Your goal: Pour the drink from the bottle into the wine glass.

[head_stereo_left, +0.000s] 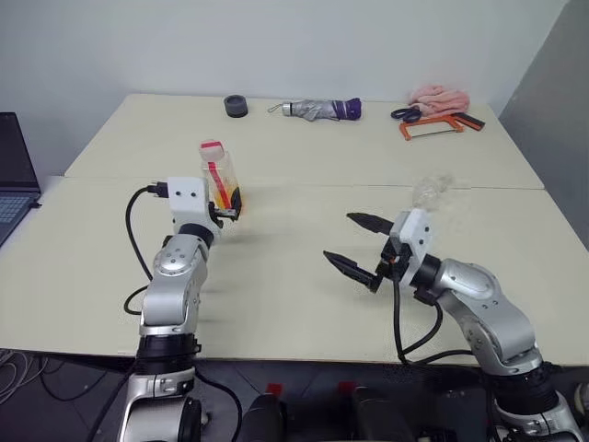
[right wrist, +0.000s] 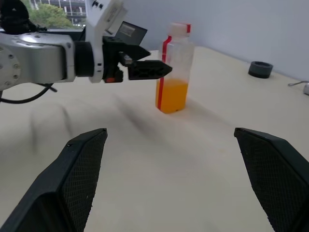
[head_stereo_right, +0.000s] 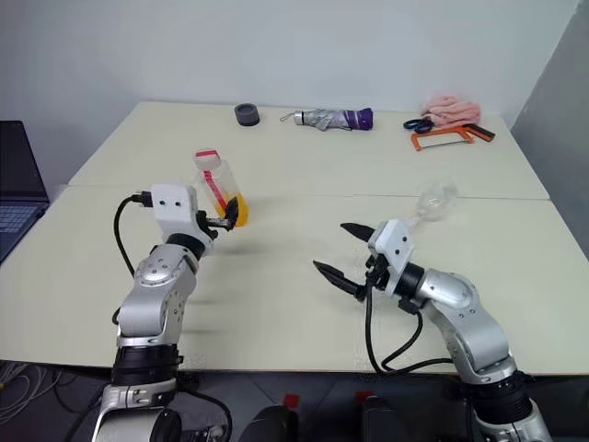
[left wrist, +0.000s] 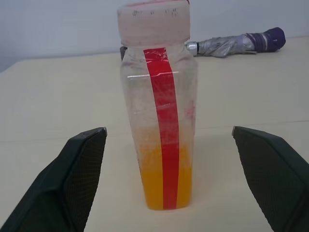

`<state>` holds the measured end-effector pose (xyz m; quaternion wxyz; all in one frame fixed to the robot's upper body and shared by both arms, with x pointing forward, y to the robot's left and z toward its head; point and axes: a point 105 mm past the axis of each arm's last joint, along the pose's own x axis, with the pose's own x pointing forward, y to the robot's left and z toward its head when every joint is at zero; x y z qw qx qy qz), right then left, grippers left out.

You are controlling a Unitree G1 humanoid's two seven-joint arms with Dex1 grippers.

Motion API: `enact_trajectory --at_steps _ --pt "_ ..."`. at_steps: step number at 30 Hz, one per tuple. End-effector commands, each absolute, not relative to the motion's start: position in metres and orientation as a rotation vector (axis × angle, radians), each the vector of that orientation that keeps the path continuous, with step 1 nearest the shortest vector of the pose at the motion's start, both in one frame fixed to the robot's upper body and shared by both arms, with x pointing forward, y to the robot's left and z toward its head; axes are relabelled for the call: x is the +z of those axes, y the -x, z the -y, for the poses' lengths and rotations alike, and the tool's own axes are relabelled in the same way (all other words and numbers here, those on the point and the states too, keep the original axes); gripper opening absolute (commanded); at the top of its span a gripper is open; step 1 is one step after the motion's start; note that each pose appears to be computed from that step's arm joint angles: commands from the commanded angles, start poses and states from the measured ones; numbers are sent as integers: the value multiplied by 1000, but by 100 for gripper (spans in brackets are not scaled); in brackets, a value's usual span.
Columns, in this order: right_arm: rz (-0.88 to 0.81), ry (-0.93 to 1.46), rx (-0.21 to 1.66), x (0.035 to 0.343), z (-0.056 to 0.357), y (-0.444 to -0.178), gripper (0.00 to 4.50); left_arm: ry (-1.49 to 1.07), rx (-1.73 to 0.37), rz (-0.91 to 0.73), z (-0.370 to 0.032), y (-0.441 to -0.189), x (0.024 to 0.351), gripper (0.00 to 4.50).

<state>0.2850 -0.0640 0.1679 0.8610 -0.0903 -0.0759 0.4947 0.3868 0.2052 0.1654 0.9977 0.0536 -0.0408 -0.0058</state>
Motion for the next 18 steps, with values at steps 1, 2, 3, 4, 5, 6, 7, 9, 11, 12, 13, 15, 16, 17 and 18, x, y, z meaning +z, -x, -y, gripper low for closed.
enact_trajectory --at_steps 1,2,3,4,5,6,7,9,11,12,13,15,16,17,18 --pt "201 212 1066 179 59 -282 450 -121 -16 128 -205 -393 183 446" --pt "203 211 1068 180 58 -282 450 -115 -13 130 -205 -395 185 446" --pt "204 208 1070 180 58 -282 450 -115 -9 132 -206 -397 187 446" --pt "206 205 1072 181 57 -282 450 -117 -2 135 -207 -399 188 446" --pt "208 203 1076 182 56 -282 450 -110 7 138 -209 -402 190 446" --pt "210 201 1080 183 55 -282 450 -105 12 139 -210 -403 192 446" --pt "211 201 1086 183 54 -281 450 -107 13 141 -211 -405 193 446" --pt "215 195 1098 186 52 -281 450 -113 12 142 -213 -410 197 446" --pt "221 194 1110 188 49 -281 450 -118 10 140 -215 -415 201 446" --pt "224 195 1114 189 48 -281 450 -120 7 140 -215 -418 203 446" --pt "227 198 1117 190 46 -282 450 -124 -1 139 -214 -420 204 446" --pt "231 198 1120 191 45 -283 450 -128 -4 145 -213 -424 207 446" --pt "234 199 1121 192 45 -283 450 -127 -4 146 -213 -426 209 446" --pt "235 199 1123 192 44 -284 450 -127 -3 147 -213 -427 209 446" --pt "236 199 1123 192 44 -284 450 -127 -2 146 -213 -428 210 446"
